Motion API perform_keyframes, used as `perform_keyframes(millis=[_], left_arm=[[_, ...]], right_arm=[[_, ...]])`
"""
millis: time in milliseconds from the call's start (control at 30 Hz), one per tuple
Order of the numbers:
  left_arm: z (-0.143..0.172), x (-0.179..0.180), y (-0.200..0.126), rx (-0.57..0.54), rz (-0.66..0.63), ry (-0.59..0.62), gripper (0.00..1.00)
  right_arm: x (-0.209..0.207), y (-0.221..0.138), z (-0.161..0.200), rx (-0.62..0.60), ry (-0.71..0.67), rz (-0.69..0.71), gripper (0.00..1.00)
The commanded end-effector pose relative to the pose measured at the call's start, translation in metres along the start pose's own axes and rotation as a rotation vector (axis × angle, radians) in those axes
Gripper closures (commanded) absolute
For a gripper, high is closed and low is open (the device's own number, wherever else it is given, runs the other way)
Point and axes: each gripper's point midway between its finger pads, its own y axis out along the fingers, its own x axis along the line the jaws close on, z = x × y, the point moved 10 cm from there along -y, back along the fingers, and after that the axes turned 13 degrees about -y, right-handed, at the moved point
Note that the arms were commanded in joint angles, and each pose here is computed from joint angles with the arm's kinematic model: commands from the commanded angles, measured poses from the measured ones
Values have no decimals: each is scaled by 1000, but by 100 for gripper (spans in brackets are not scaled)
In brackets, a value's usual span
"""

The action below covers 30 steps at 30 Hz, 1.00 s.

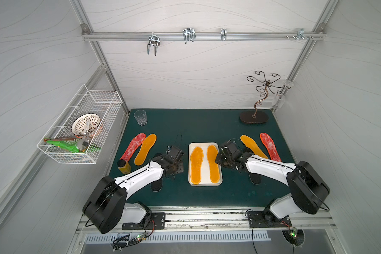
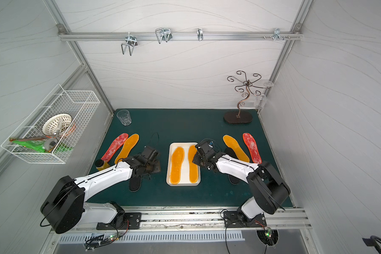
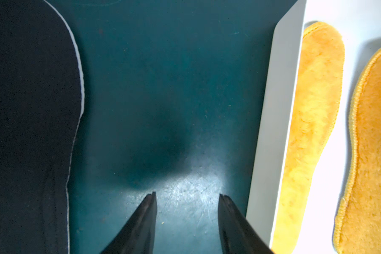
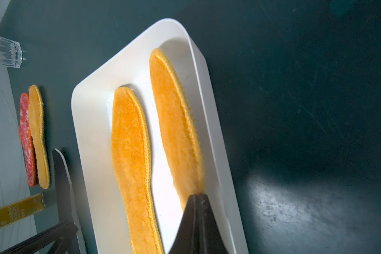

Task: Put the insoles into the storage box
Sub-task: Place the insole in the storage box.

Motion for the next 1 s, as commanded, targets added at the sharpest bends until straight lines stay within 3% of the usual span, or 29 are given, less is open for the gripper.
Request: perform_keyframes(millis=[0,400,633,700,733,967], left_arm=[[-5,-3,0,-21,-7,7,50],[-4,-2,3,-12,-18,6,50],[-4,-1,2,-16,-19,5,50],[-4,-2,2,-17,-16,5,50],[-4,-2,2,-16,-17,7,50],[-6,-3,-2,-24,-22,4,50]], right_arm=[[1,1,1,-12,8,26,100],[3,14,5,48,-21,16,100],[2,4,3,22,-34,37,99],[3,1,2,16,-43,38,75],[2,0,2,20,-40,45,70],[9,-25,-3,-41,-83,19,57]])
